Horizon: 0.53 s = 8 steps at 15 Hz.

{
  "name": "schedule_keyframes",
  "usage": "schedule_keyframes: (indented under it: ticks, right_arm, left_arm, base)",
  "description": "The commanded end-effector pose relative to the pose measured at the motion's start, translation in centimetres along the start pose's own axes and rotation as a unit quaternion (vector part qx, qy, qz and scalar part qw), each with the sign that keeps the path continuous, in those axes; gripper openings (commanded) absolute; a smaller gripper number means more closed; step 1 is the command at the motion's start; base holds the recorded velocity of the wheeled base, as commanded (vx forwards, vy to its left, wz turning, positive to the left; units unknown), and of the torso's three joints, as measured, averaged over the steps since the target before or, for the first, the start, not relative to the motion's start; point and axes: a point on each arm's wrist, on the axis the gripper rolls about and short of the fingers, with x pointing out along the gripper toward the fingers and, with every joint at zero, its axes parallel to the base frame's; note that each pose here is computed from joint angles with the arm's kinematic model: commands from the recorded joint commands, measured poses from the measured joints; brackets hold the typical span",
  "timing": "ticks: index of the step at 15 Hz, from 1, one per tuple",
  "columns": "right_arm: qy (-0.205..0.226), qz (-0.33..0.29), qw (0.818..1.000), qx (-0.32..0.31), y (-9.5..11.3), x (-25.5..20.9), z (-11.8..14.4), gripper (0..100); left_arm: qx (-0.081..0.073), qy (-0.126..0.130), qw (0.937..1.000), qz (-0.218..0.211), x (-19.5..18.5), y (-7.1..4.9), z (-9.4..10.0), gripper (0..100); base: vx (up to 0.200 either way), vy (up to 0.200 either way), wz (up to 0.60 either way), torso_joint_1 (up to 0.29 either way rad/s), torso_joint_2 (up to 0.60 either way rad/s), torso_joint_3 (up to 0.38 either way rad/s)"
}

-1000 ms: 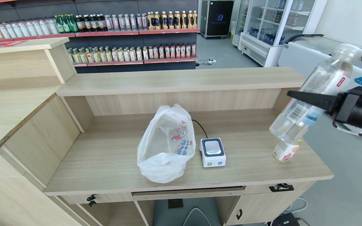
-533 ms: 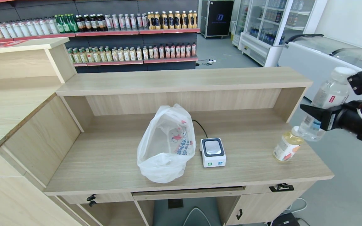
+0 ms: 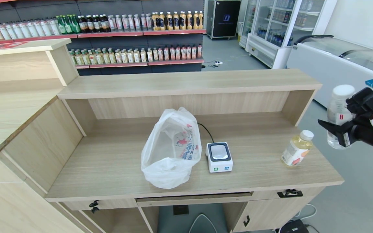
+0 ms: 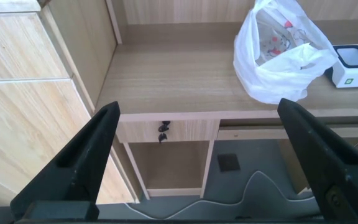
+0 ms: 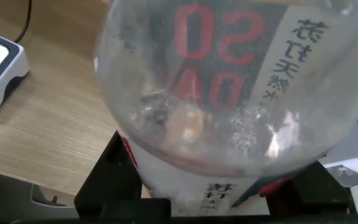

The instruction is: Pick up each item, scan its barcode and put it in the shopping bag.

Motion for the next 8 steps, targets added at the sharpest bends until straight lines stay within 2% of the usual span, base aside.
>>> schedule_keyframes:
  ticks: [1, 2, 6, 8]
  right_arm:
    - [0.002, 0.000, 1.000, -0.024, 0.0, 0.1, -0.3, 0]
    - [0.000, -0.002, 0.999, -0.047, 0.1, 0.0, -0.3, 0]
    - [-0.042, -0.003, 0.996, -0.080, 0.7, 1.4, -0.5, 0]
    - [-0.084, 0.058, 0.991, -0.083, 1.2, 3.2, -1.4, 0]
  left_arm:
    - [0.000, 0.000, 1.0000, 0.000, 0.0, 0.0, 0.0, 100]
    - [0.000, 0.000, 1.0000, 0.000, 0.0, 0.0, 0.0, 100]
    - [0.000, 0.000, 1.0000, 0.000, 0.0, 0.0, 0.0, 100]
    - [0.000, 0.000, 1.0000, 0.000, 0.0, 0.0, 0.0, 100]
  base:
    - [0.000, 0.000, 0.60, 0.002, 0.00, 0.007]
    - [0.000, 0.000, 0.60, 0.002, 0.00, -0.002]
    - [0.000, 0.000, 0.60, 0.000, 0.00, 0.005]
    - [0.000, 0.000, 0.00, 0.000, 0.00, 0.000]
